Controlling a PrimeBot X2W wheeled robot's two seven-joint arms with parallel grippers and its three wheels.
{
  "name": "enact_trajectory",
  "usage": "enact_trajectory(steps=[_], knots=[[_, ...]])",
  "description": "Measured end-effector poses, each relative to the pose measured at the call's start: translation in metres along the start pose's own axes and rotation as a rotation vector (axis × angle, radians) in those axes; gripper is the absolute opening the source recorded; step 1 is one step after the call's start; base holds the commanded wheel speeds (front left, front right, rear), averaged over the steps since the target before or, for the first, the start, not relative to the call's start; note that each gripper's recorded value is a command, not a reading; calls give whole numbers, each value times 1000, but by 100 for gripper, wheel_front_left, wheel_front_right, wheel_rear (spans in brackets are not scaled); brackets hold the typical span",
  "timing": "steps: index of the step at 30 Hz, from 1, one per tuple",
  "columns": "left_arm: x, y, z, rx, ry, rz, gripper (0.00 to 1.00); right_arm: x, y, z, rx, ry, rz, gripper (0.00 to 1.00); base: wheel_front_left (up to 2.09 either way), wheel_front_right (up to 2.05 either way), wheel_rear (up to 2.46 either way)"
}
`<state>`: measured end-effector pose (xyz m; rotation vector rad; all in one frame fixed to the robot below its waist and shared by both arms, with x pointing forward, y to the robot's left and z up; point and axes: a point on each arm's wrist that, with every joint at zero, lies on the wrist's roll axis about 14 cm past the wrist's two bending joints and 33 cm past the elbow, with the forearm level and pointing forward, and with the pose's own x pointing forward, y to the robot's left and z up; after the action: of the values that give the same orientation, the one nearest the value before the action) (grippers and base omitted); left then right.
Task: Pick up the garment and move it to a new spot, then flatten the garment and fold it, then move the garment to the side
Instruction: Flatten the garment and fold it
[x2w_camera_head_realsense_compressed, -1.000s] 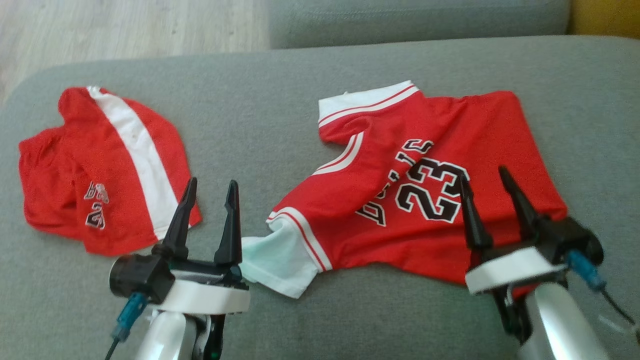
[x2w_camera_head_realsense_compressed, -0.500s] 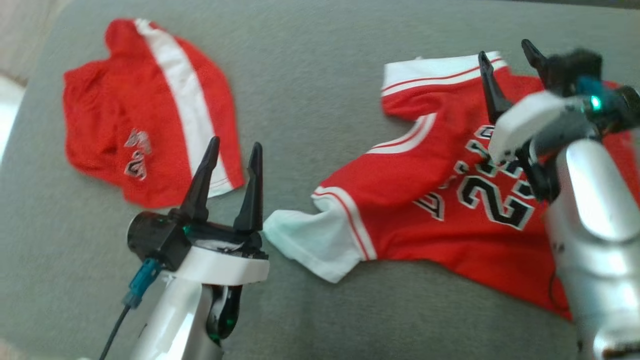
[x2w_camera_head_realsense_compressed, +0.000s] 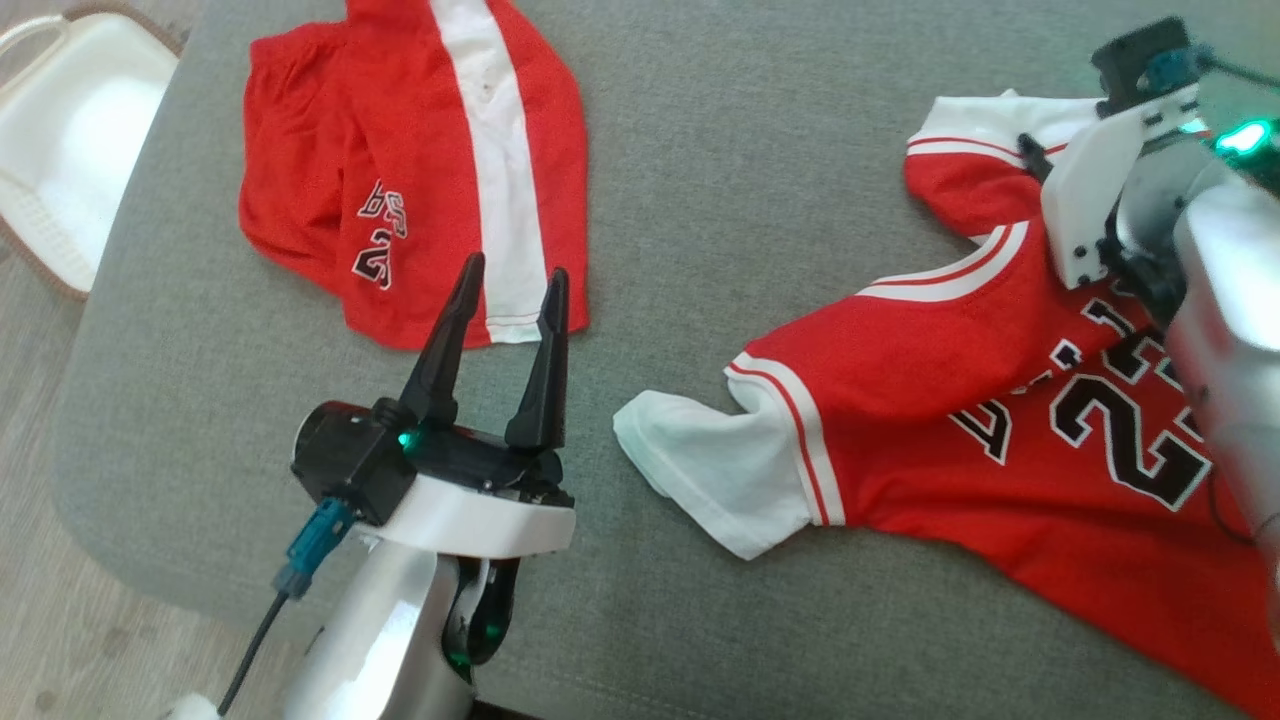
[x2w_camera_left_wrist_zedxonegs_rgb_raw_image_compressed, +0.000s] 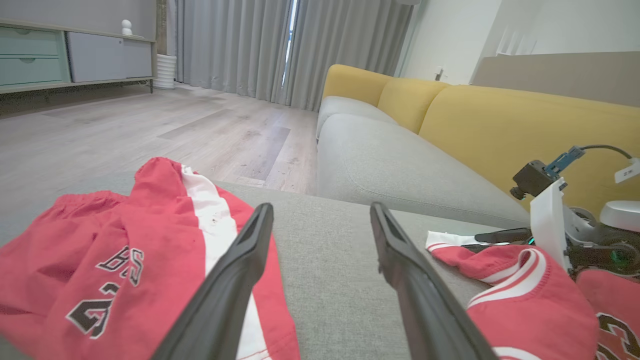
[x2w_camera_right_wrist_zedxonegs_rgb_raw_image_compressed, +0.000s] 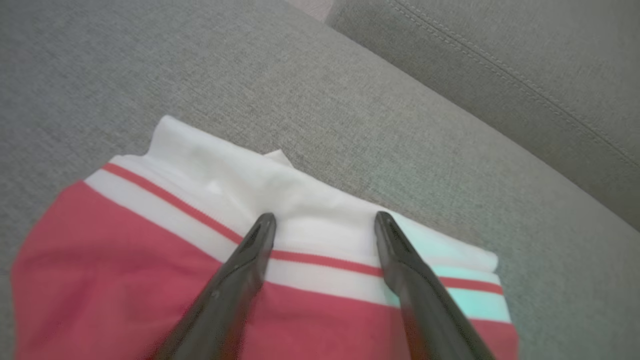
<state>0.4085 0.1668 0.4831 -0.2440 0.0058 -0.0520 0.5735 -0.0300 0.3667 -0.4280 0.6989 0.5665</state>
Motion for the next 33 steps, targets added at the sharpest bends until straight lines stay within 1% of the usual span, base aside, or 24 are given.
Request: enact_trajectory(steps=[1,2,3,8,12,15,19,21,23,25,26,27,30,33], knots=[[0,2,-1,2,2,5,100,3,0,0,-6,12,3,100,0,0,0],[0,3,-1,4,4,11,100,5,0,0,-8,19,8,57,0,0,0],[-1,4,-1,5,5,16,100,6,2,0,-11,21,13,0,0,0,0],[2,6,-1,1,3,20,100,9,3,4,-11,-6,27,0,0,0,0],[2,6,-3,-1,8,22,100,8,-20,16,7,-97,-16,0,0,0,0],[3,7,-4,-1,11,22,100,3,-48,49,21,-228,-78,0,0,0,0],[5,8,-4,3,11,25,100,-15,-86,117,8,-445,-170,0,0,0,0],[7,10,-2,0,7,28,100,-25,-102,144,-12,-528,-213,0,0,0,0],[7,12,0,1,1,33,100,-31,-114,160,-30,-574,-247,0,0,0,0],[6,15,0,4,3,42,100,-28,-117,161,-56,-561,-262,0,0,0,0],[6,16,0,5,3,45,100,-25,-116,158,-75,-545,-265,81,0,0,0],[5,16,0,6,4,48,100,-22,-116,155,-83,-527,-267,100,0,0,0],[5,16,2,5,-2,49,100,-19,-111,146,-57,-497,-260,100,0,0,0],[6,14,3,1,-8,47,100,-24,-103,144,-36,-527,-248,100,0,0,0]])
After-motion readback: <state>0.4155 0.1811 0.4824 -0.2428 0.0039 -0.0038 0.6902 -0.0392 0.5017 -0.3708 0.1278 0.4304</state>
